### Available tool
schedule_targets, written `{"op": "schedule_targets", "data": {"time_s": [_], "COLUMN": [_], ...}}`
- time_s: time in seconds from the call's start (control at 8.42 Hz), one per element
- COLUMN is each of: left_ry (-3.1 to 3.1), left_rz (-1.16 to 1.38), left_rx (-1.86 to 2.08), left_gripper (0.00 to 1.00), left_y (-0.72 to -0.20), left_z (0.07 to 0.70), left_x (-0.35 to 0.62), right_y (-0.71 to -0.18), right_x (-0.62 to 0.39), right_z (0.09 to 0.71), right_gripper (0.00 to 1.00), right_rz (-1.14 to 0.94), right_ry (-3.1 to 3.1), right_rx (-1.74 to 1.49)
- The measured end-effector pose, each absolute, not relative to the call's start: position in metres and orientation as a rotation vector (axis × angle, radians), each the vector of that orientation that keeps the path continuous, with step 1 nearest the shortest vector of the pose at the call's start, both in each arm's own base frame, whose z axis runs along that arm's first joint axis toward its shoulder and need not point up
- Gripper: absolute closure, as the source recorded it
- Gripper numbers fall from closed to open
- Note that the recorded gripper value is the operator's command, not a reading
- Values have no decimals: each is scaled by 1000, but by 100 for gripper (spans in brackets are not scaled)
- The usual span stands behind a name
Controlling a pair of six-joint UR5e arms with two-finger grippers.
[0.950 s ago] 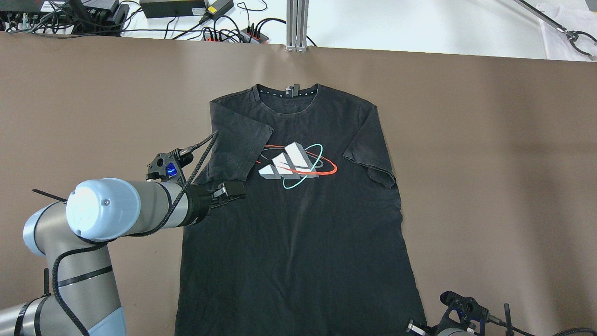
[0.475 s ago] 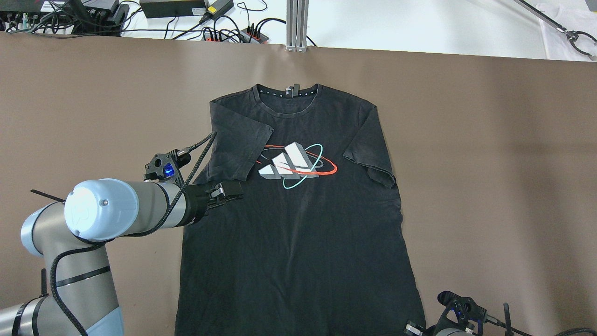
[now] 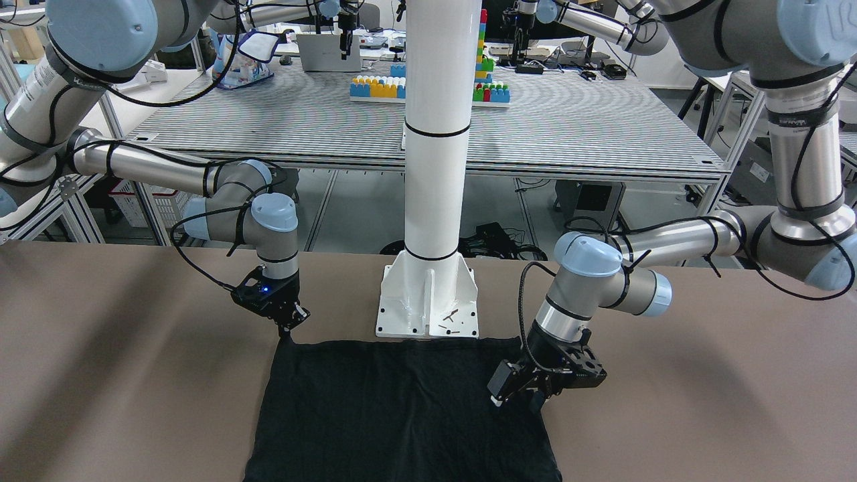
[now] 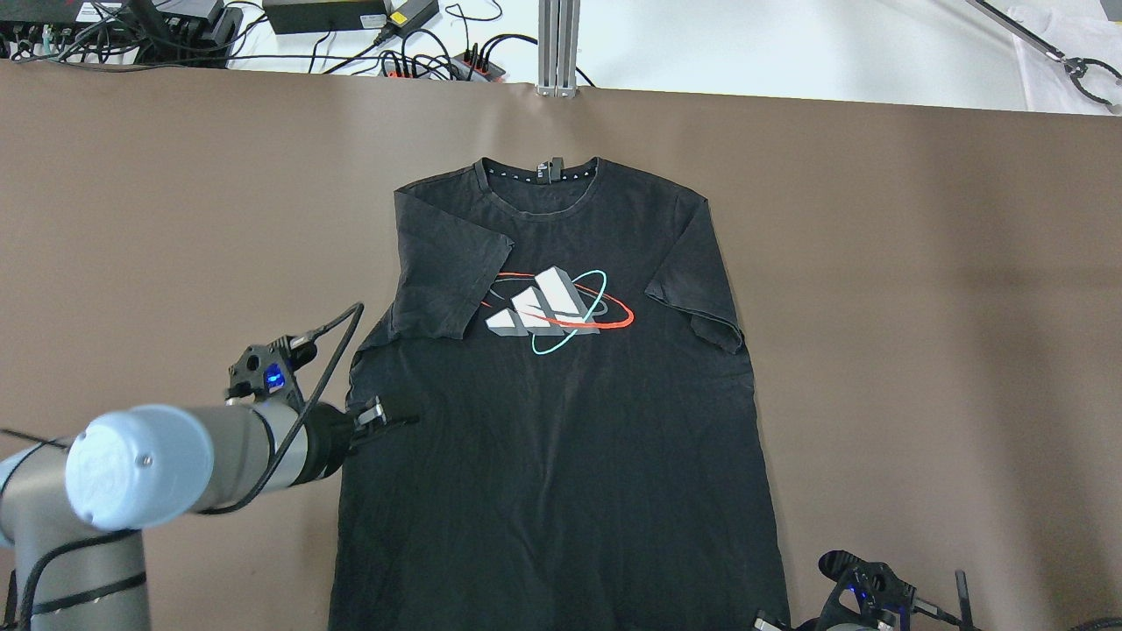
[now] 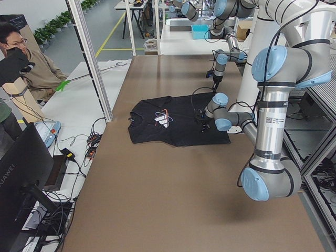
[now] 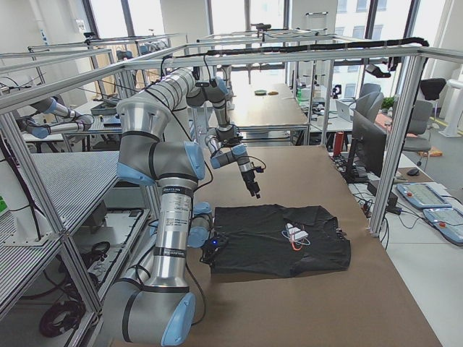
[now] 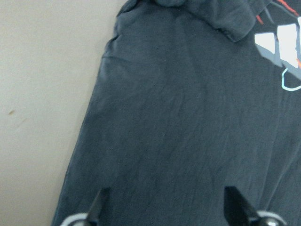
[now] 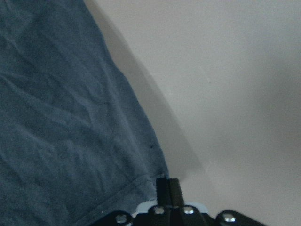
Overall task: Fold clothes
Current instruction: 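Position both grippers at the hem corners nearest the robot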
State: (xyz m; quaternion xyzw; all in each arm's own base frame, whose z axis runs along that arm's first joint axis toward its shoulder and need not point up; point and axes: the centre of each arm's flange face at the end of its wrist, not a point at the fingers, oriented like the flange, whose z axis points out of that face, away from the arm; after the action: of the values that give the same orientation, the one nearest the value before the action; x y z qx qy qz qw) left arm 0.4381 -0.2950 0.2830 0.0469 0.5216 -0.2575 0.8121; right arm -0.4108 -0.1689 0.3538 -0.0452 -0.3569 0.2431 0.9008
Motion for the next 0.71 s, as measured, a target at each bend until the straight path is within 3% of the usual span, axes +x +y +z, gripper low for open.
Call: {"op": "schedule_targets", "data": {"time_s": [0.36,0.71], "left_ry": [1057,1026], "left_rz": [-526,-510], "left_rx": [73,56], "left_gripper": [39,41], "left_y": [-192,-133], "left_z": [318,339], "left_x": [472,482], "right_y": [-168,-169], "right_x": [-409,-410], "right_z": [349,346], "right_gripper": [100,100], "right_rz": [504,505], "right_ry": [-744,-750], "right_rx": [-99,-98]}}
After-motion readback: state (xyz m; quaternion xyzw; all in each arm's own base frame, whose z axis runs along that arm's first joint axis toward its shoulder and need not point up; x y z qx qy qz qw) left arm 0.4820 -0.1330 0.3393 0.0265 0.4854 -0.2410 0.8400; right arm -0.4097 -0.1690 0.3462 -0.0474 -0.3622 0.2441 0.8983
